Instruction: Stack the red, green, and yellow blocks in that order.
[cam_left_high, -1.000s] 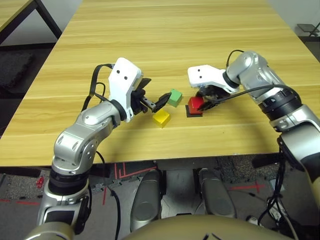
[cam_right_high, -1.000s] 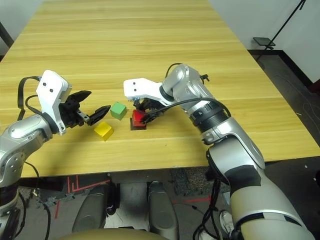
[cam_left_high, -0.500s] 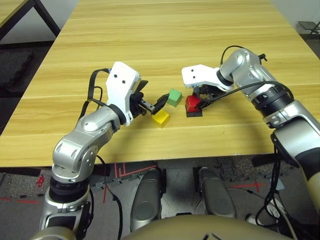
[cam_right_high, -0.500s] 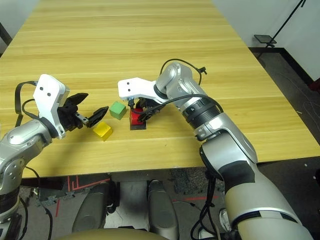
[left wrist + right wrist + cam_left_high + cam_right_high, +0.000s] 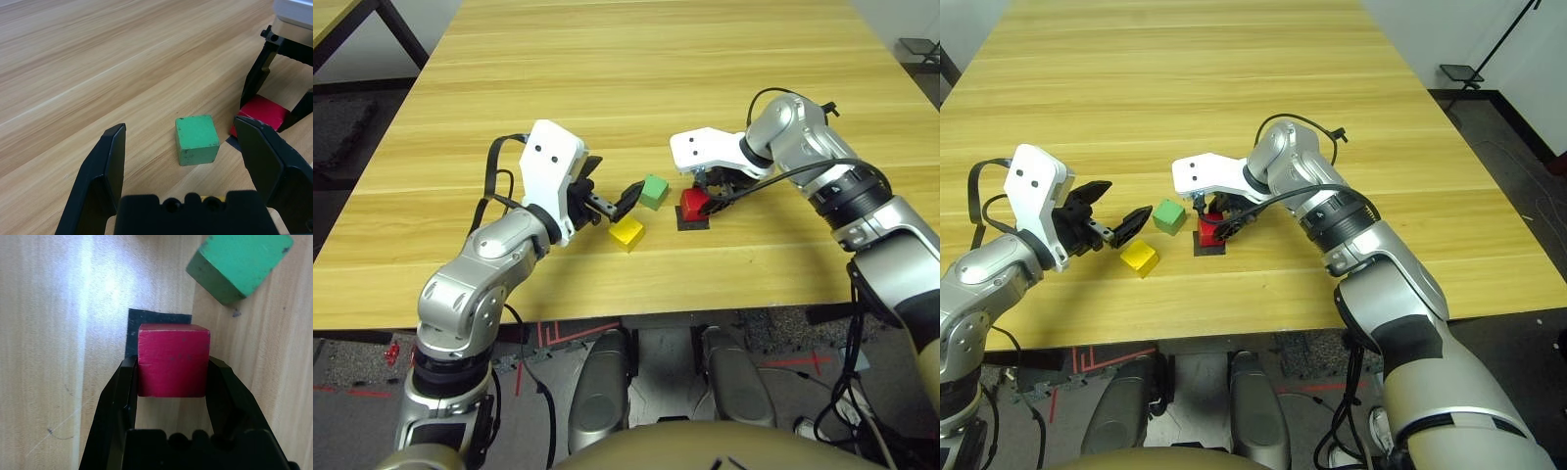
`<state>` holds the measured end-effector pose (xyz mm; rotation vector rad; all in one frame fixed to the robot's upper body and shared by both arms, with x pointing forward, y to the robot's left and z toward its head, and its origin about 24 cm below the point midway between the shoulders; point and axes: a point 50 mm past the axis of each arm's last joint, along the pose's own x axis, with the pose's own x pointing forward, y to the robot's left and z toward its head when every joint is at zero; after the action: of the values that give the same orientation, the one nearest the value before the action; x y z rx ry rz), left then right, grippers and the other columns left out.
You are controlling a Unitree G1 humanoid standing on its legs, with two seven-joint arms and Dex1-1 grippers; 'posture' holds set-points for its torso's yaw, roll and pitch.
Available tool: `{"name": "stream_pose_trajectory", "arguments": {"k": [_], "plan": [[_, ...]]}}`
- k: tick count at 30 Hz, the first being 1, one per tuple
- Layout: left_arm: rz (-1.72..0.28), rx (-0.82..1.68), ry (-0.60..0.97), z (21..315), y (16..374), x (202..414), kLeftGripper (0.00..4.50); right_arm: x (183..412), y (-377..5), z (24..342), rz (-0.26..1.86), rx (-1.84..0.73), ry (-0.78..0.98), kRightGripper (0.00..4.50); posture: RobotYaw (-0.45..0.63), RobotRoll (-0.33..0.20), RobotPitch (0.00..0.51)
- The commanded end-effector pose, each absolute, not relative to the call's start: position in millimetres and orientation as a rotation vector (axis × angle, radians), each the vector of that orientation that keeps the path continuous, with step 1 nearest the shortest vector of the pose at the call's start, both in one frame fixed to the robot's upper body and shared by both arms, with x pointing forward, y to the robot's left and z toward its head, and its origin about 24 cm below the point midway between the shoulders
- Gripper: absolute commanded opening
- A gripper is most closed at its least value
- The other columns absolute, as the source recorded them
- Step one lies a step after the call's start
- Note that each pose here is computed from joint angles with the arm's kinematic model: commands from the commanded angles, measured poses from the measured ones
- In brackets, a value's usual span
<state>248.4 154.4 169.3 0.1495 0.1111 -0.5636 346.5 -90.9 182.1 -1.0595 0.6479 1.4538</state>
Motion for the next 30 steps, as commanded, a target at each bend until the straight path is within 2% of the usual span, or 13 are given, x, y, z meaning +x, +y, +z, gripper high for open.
{"name": "stream_pose_trajectory", "arguments": {"k": [1,10,17,19,24,28,30], "plan": [[-0.557,0.149,0.122,167,156,245,4.5,344,-90,178,1.463,-1.079,0.67,2.06,0.6,-0.29,0.175],[-0.551,0.146,0.121,166,155,245,4.5,343,-91,175,1.46,-1.086,0.689,2.06,0.59,-0.294,0.173],[-0.558,0.146,0.132,165,155,248,4.5,346,-96,180,1.429,-0.957,0.673,4.43,0.57,-0.282,0.155],[-0.585,0.16,0.162,164,152,250,4.5,353,-109,195,1.409,-0.831,0.609,4.48,0.55,-0.27,0.143],[-0.673,0.149,0.313,165,137,261,4.5,368,-172,230,1.301,-0.653,0.436,4.48,0.49,-0.233,0.124],[-0.695,0.137,0.398,171,124,275,4.5,365,-211,233,1.176,-0.58,0.428,4.48,0.43,-0.198,0.117],[-0.691,0.142,0.419,173,119,283,4.5,363,-218,230,1.127,-0.55,0.428,4.48,0.41,-0.185,0.116]]}}
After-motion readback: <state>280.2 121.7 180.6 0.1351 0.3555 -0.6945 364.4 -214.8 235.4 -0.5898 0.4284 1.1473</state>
